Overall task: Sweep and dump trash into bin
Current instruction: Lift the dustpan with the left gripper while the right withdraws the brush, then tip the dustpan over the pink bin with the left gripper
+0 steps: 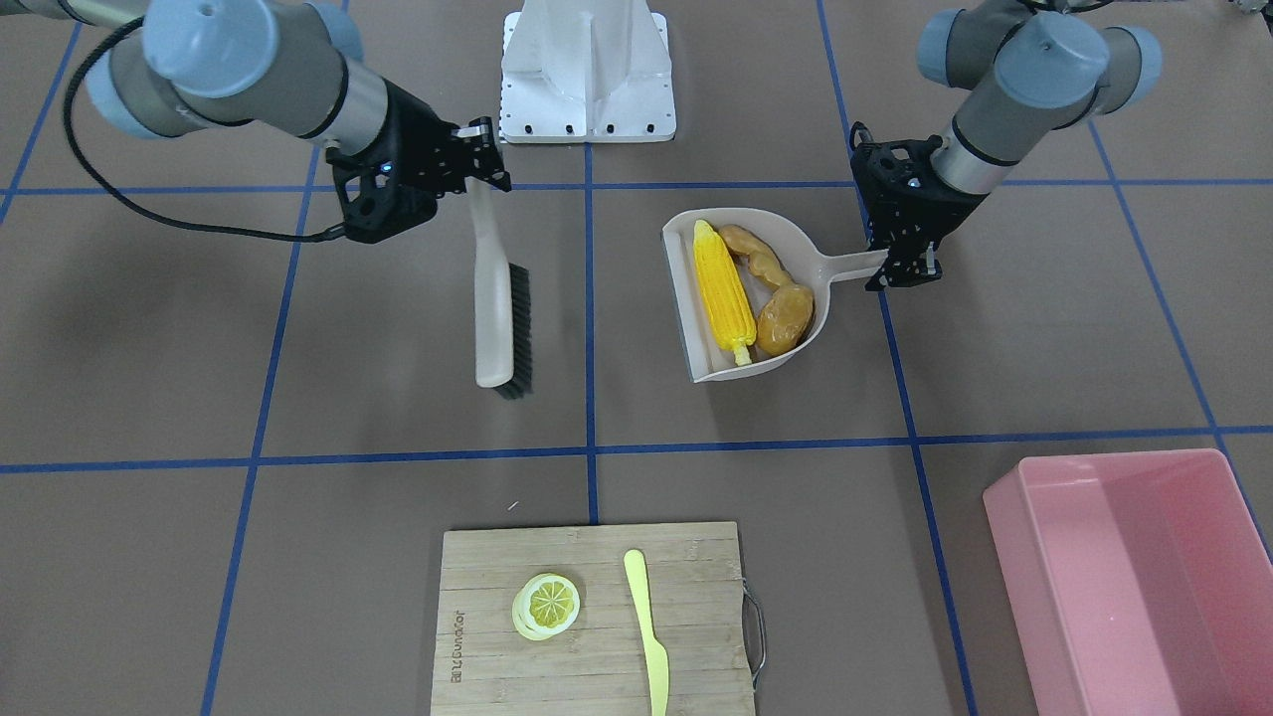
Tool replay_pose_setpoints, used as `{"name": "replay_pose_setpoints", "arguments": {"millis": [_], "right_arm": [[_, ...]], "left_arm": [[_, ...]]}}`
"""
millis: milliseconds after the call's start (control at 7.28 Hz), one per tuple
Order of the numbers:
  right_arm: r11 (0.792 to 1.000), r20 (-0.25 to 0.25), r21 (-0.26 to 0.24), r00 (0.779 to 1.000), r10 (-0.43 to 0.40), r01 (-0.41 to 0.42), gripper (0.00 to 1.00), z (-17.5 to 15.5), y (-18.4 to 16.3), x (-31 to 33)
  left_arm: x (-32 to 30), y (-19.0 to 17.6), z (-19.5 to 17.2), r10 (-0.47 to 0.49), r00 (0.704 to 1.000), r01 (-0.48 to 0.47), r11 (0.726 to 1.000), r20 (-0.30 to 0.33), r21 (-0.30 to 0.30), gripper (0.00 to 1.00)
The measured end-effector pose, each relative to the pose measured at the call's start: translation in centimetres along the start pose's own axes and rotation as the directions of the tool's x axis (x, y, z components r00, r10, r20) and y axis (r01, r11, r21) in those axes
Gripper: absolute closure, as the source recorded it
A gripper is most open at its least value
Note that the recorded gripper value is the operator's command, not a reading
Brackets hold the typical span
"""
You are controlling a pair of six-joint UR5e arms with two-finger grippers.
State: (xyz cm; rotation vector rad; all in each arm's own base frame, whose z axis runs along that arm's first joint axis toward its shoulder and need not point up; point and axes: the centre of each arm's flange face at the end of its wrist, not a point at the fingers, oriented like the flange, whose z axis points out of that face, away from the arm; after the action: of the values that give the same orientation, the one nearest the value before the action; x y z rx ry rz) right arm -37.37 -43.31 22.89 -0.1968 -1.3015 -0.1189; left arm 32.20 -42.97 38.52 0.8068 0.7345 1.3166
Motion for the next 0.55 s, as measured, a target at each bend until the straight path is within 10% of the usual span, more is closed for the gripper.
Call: {"name": "replay_pose_setpoints", "arguments": {"millis": [549], "right_arm": [[0.996,-0.051,0.088,0.999,0.009,-0.004,1.00,-9.7,-2.6,13.3]], "left_arm": [[-4.4,7.4,-7.2,-0.094,0.995,0.096,0.992,-0.028,0.082,1.00]]}}
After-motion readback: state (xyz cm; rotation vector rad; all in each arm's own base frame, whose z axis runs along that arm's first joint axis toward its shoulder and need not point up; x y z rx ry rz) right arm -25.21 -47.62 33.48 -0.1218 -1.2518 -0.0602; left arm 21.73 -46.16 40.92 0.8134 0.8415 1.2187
